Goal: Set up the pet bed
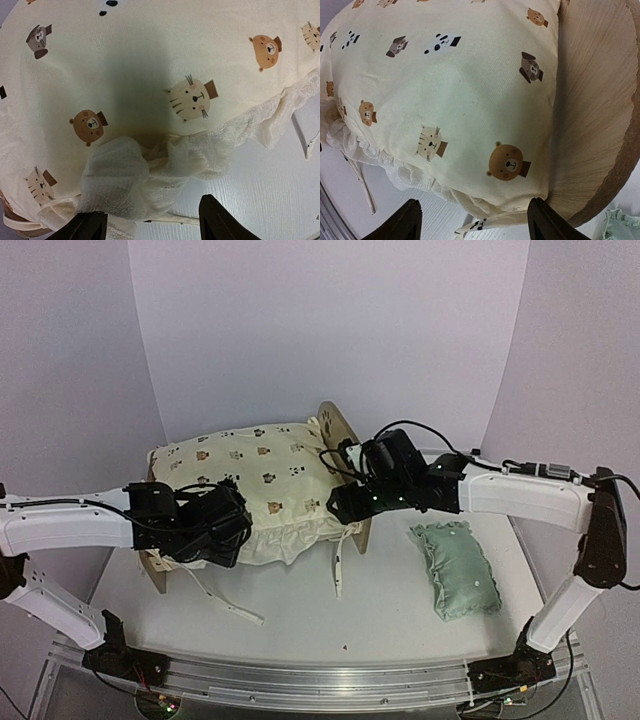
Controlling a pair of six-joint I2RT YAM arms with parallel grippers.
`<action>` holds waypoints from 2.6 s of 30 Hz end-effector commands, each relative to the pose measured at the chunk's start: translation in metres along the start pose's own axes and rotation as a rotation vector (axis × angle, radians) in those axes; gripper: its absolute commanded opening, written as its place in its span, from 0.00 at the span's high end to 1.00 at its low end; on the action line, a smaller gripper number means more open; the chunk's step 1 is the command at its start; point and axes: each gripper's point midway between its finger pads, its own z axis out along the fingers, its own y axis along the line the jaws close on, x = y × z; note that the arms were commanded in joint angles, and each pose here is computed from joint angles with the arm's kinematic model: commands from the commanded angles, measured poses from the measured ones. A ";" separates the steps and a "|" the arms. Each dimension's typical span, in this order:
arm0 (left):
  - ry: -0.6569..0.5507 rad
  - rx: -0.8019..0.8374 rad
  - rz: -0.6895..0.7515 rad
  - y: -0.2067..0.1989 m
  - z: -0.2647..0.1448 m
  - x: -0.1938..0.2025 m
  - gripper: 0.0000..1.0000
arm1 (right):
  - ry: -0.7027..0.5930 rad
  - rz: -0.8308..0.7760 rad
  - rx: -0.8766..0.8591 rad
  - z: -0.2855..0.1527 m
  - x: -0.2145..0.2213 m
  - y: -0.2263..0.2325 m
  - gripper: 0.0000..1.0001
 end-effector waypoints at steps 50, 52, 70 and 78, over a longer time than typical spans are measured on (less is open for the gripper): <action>-0.074 -0.137 -0.410 0.221 0.244 -0.243 0.35 | 0.096 0.102 -0.157 -0.028 0.037 -0.024 0.27; -0.033 -0.131 -0.424 0.229 0.259 -0.231 0.35 | 0.123 0.102 -0.159 -0.023 0.045 -0.016 0.33; 0.251 0.022 -0.527 0.190 0.254 -0.086 0.45 | 0.318 0.014 0.099 0.066 0.075 -0.027 0.55; 0.357 0.097 -0.505 0.144 0.226 -0.023 0.48 | 0.341 -0.048 0.072 0.099 0.071 -0.019 0.54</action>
